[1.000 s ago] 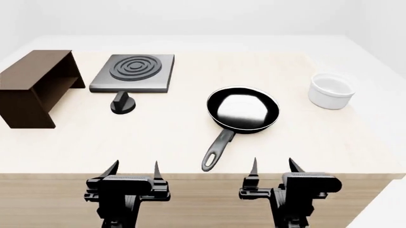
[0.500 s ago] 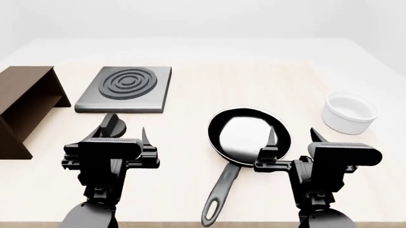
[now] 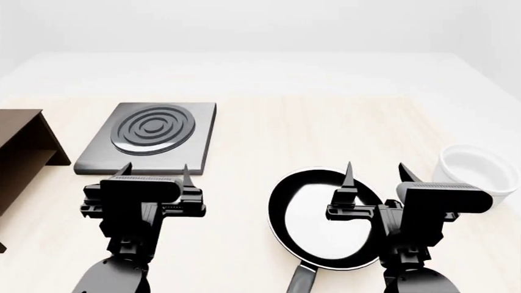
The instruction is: Put the frying pan on top of the cabinet.
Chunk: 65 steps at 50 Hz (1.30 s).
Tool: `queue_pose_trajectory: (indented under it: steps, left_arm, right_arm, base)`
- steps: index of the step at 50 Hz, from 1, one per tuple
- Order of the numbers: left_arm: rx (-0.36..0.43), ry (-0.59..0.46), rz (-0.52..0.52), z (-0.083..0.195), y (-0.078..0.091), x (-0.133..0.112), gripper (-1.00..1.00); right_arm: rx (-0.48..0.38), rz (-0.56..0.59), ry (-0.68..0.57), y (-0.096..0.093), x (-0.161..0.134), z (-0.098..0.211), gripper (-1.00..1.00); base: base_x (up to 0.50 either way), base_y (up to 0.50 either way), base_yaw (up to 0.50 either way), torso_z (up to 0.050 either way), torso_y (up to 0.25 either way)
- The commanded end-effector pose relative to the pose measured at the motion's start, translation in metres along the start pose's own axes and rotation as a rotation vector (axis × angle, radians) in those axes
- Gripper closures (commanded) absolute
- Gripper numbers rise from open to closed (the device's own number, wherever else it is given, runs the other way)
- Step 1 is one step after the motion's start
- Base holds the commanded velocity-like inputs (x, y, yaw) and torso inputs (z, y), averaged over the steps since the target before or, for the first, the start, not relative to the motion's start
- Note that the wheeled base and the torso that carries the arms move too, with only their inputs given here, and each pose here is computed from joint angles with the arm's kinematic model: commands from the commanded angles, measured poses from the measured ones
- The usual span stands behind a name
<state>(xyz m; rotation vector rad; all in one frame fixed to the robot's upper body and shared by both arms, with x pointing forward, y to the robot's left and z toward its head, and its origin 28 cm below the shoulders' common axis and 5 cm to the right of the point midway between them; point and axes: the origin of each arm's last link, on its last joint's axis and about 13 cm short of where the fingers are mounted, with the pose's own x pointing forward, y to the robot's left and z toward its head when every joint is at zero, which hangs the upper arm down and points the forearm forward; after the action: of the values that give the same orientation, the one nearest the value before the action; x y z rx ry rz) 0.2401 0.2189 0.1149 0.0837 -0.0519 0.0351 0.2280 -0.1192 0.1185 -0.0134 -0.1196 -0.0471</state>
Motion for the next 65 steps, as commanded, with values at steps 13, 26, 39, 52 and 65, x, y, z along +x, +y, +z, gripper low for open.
queue_pose_trajectory:
  steps: [13,26,39,52,65]
  left_arm:
    - [0.033,0.513,-0.453,0.05,-0.006,-0.05,-1.0]
    - [-0.044,0.646,-0.915,0.077,-0.037,-0.095,-1.0]
    - [0.009,0.787,-0.94,0.052,-0.065,-0.091,-1.0]
    - [0.016,0.796,-0.932,0.047,-0.07,-0.09,-1.0]
    - [0.011,0.859,-0.869,0.027,-0.081,-0.076,-1.0]
  right_arm:
    - [-0.006,-0.033,0.009,-0.004,0.004,0.003,-1.0]
    - [-0.019,-0.03,0.018,-0.003,0.004,0.001,-1.0]
    - [-0.018,-0.025,0.014,-0.002,0.003,0.002,-1.0]
    - [-0.013,-0.02,0.015,0.0,0.003,0.0,-1.0]
    - [-0.005,-0.015,0.014,0.0,0.001,-0.001,-1.0]
  base:
    - [0.0,0.0,0.0,0.0,0.0]
    - [0.0,0.0,0.0,0.0,0.0]
    - [0.0,0.0,0.0,0.0,0.0]
    - [0.0,0.0,0.0,0.0,0.0]
    - [0.0,0.0,0.0,0.0,0.0]
